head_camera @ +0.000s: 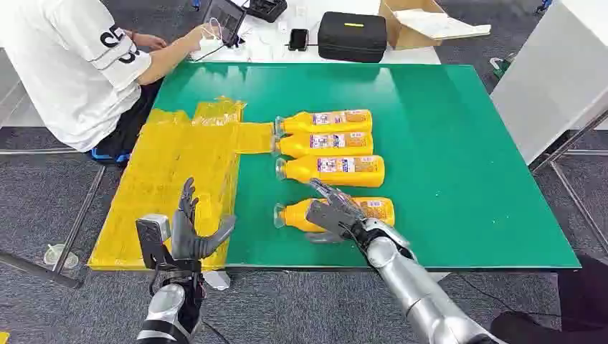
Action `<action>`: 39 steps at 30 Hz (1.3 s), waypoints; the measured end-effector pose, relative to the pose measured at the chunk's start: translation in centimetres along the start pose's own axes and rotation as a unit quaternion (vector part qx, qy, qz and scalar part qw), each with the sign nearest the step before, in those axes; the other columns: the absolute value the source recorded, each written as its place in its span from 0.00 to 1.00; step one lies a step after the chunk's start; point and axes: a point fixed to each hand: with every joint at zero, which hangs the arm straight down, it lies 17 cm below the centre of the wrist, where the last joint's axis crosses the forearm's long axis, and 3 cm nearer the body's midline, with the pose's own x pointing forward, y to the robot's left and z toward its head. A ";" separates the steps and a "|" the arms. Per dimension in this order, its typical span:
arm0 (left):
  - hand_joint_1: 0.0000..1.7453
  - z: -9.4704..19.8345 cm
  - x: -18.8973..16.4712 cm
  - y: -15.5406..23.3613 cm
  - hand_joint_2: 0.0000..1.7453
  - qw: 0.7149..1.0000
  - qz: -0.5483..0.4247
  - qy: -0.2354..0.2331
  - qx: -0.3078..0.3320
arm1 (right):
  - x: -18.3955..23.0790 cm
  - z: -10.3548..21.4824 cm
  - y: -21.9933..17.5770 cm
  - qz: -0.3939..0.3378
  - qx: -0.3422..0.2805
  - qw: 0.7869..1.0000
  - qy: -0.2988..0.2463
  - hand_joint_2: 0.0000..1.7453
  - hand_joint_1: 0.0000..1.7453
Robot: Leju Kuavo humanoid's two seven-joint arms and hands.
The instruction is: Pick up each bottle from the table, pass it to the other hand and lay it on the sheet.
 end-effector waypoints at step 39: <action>0.00 0.2 -1.7 0.9 1.00 1.000 -0.007 0.025 0.004 | -7.1 2.7 -2.4 0.176 0.110 0.974 0.095 1.00 0.00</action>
